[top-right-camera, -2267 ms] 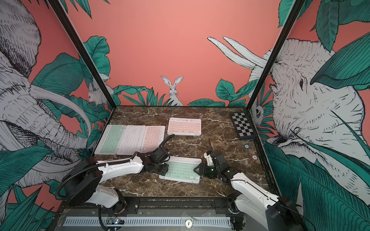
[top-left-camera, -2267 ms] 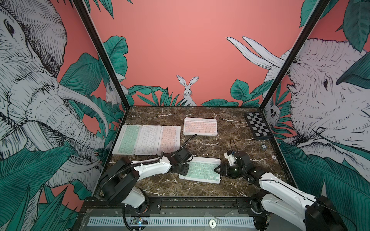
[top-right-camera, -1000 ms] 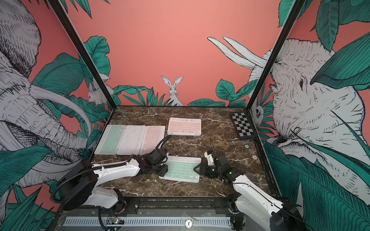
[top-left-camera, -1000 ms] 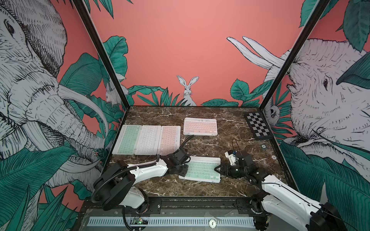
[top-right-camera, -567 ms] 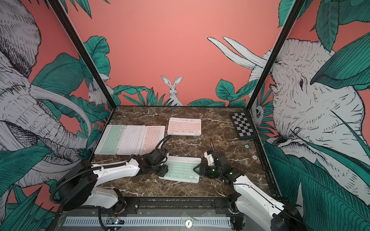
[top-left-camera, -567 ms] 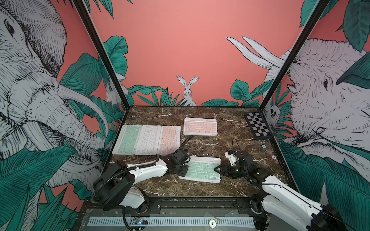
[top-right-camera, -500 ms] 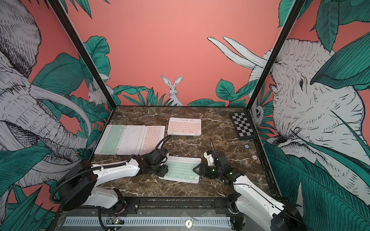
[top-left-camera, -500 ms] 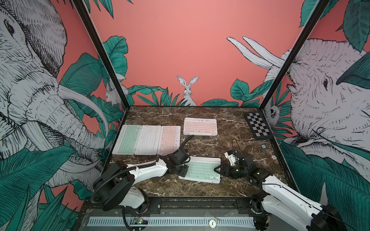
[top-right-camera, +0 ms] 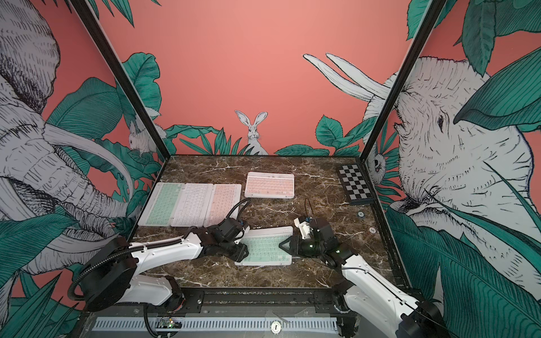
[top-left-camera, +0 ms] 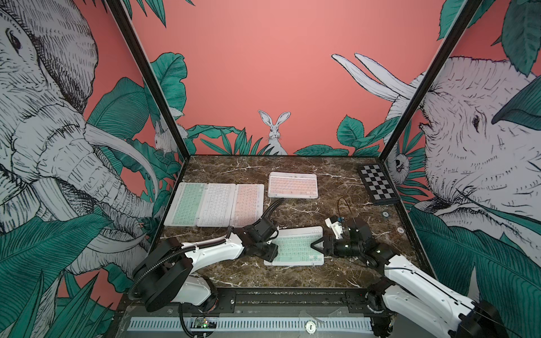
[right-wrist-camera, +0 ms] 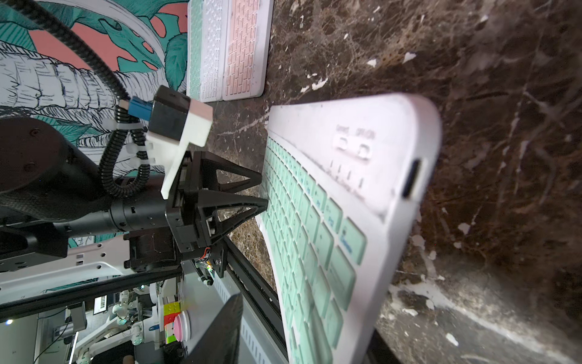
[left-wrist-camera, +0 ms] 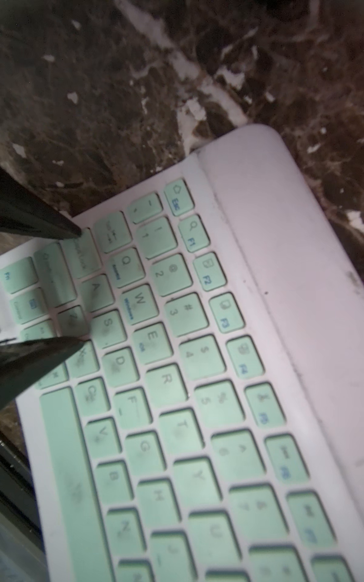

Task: Stack the numeric keypads
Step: Pick up the numeric keypad from the center of the board.

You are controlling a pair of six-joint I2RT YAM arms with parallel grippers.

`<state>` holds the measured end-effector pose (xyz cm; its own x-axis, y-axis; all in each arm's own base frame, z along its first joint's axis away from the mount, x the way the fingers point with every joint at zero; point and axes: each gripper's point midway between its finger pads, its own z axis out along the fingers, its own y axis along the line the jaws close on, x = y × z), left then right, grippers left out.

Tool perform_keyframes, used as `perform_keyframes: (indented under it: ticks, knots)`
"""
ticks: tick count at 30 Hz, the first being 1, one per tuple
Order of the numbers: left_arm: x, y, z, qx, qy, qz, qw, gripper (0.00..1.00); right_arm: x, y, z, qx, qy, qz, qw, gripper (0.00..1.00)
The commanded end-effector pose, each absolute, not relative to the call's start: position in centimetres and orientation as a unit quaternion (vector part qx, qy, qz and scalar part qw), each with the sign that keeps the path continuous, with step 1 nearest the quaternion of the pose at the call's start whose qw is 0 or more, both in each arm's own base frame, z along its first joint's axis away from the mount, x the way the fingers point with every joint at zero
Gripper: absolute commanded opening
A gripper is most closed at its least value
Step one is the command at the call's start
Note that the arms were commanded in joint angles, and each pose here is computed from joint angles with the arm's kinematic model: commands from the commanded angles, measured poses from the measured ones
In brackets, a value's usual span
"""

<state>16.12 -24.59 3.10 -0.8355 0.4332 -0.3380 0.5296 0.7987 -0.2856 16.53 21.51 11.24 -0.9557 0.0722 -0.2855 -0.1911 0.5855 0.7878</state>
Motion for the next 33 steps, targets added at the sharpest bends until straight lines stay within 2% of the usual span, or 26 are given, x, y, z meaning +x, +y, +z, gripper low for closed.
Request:
perform_keyframes:
  ticks: [1, 7, 9, 12, 18, 28, 33]
  knots:
    - [14.6, -24.0, 2.2, 0.265, 0.942, -0.18, 0.097, 0.52, 16.8, 22.6, 13.2, -0.072, 0.859, 0.479, 0.167, 0.44]
    - [15.1, -24.1, 2.3, 0.254, 0.944, -0.178, 0.111, 0.52, 16.8, 22.7, 12.1, -0.072, 0.866, 0.471, 0.154, 0.31]
    - [15.5, -24.0, 2.6, 0.249, 0.945, -0.176, 0.122, 0.52, 16.8, 22.6, 11.9, -0.071, 0.868, 0.468, 0.153, 0.21]
    - [16.2, -23.7, 3.2, 0.237, 0.947, -0.167, 0.142, 0.52, 16.9, 22.3, 11.3, -0.063, 0.874, 0.457, 0.154, 0.01]
    - [18.5, -21.1, 6.5, 0.191, 0.956, -0.107, 0.196, 0.53, 17.4, 22.0, 12.3, -0.05, 0.869, 0.461, 0.176, 0.0]
    - [22.0, -17.3, 13.6, 0.108, 0.958, -0.118, 0.237, 0.56, 20.3, 23.2, 18.9, -0.047, 0.823, 0.519, 0.228, 0.0]
    - [23.4, -17.1, 15.1, 0.094, 0.96, -0.114, 0.236, 0.57, 22.9, 23.3, 22.5, -0.048, 0.801, 0.542, 0.249, 0.0]
